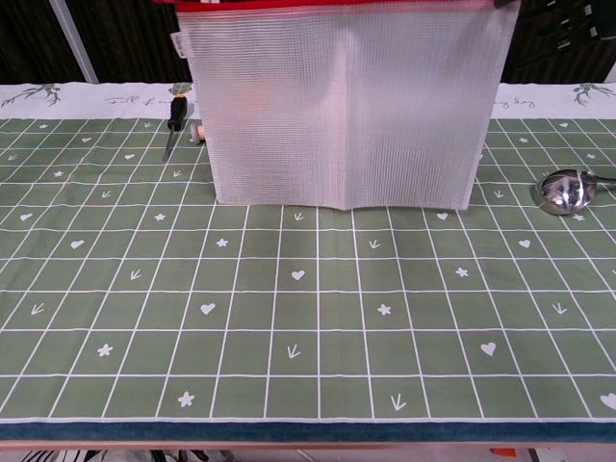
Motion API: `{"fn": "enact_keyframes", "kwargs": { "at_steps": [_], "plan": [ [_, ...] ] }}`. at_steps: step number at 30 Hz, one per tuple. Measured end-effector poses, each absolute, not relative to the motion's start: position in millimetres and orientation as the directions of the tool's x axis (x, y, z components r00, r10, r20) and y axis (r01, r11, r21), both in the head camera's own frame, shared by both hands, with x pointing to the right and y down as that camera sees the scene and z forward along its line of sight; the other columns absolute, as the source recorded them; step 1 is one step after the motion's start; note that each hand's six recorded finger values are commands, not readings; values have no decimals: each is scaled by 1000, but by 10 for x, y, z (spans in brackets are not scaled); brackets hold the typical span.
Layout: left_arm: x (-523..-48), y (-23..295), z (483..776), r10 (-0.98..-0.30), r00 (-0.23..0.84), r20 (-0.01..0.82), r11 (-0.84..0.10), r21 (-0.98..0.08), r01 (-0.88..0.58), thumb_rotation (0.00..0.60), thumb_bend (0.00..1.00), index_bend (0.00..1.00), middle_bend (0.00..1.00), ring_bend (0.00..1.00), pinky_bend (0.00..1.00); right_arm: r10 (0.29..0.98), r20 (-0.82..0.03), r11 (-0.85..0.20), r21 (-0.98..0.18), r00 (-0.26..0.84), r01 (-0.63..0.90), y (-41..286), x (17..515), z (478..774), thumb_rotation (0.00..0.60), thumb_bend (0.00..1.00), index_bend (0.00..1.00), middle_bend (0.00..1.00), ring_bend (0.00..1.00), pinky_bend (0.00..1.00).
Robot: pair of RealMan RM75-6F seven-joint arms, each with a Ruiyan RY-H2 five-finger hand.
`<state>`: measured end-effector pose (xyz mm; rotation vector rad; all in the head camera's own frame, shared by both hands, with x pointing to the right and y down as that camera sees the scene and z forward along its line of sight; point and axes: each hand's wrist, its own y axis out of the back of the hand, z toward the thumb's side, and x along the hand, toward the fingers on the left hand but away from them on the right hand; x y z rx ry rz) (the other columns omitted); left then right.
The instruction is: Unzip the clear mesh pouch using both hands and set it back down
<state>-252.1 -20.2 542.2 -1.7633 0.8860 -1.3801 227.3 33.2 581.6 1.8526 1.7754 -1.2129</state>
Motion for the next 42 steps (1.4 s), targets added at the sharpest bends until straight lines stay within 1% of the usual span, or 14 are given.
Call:
{"fn": "enact_keyframes", "kwargs": {
  "at_steps": [1, 2, 3, 7, 14, 15, 19, 22, 26, 30, 33, 38, 42],
  "plan": [
    [-2514, -194, 5435, -851, 192, 489, -511, -855, -88, 600, 228, 350, 61, 0, 0, 670, -733, -205, -330, -114, 922, 338, 2264, 5820, 600, 331, 72, 0, 0, 232],
    [-2504, -183, 5449, -849, 193, 492, -514, -853, -91, 600, 208, 316, 54, 0, 0, 670, -735, -218, -332, -106, 918, 344, 2257, 5823, 600, 311, 22, 0, 0, 227],
    [-2500, -177, 5456, -849, 193, 492, -515, -852, -94, 600, 193, 282, 49, 0, 0, 669, -737, -234, -333, -97, 913, 348, 2251, 5825, 600, 300, 5, 0, 0, 224],
    [-2505, -150, 5487, -850, 190, 492, -516, -850, -107, 600, 177, 181, 40, 0, 0, 674, -733, -267, -359, -93, 894, 354, 2278, 5828, 600, 264, 0, 0, 0, 220],
    [-2558, -43, 5517, -846, 196, 496, -522, -846, -113, 600, 177, 167, 39, 0, 0, 688, -717, -274, -399, -112, 875, 382, 2389, 5792, 600, 254, 0, 0, 0, 220],
    [-2567, -15, 5520, -844, 199, 498, -524, -844, -112, 600, 177, 167, 39, 0, 0, 691, -714, -280, -411, -115, 867, 394, 2415, 5785, 600, 244, 0, 0, 0, 220],
    [-2626, 122, 5526, -841, 215, 497, -525, -846, -94, 600, 160, 154, 32, 0, 0, 703, -700, -316, -469, -128, 825, 475, 2558, 5760, 600, 155, 0, 0, 0, 220],
    [-2715, 273, 5534, -842, 224, 492, -518, -852, -77, 600, 126, 118, 11, 0, 0, 717, -682, -343, -525, -144, 779, 556, 2707, 5743, 600, 117, 0, 0, 0, 220],
    [-2919, 556, 5545, -849, 217, 481, -508, -857, -86, 600, 98, 53, 0, 0, 0, 745, -648, -381, -609, -158, 696, 682, 2922, 5718, 600, 99, 0, 0, 0, 221],
    [-3160, 868, 5569, -851, 200, 485, -510, -855, -97, 600, 75, 11, 0, 0, 0, 785, -601, -424, -701, -154, 574, 859, 3172, 5666, 600, 96, 0, 0, 0, 221],
    [-3362, 1126, 5589, -850, 188, 493, -514, -854, -86, 600, 71, 0, 0, 0, 0, 819, -557, -439, -763, -138, 474, 1000, 3337, 5614, 600, 95, 0, 0, 0, 220],
    [-3834, 1593, 5610, -861, 138, 489, -499, -866, -44, 600, 70, 0, 0, 0, 0, 870, -481, -434, -850, -106, 297, 1326, 3653, 5529, 600, 95, 0, 0, 0, 212],
    [-4269, 1916, 5619, -875, 63, 480, -482, -876, -30, 600, 70, 0, 0, 0, 0, 911, -401, -386, -912, -101, 136, 1701, 4066, 5413, 600, 94, 0, 0, 0, 206]
  ]
}}
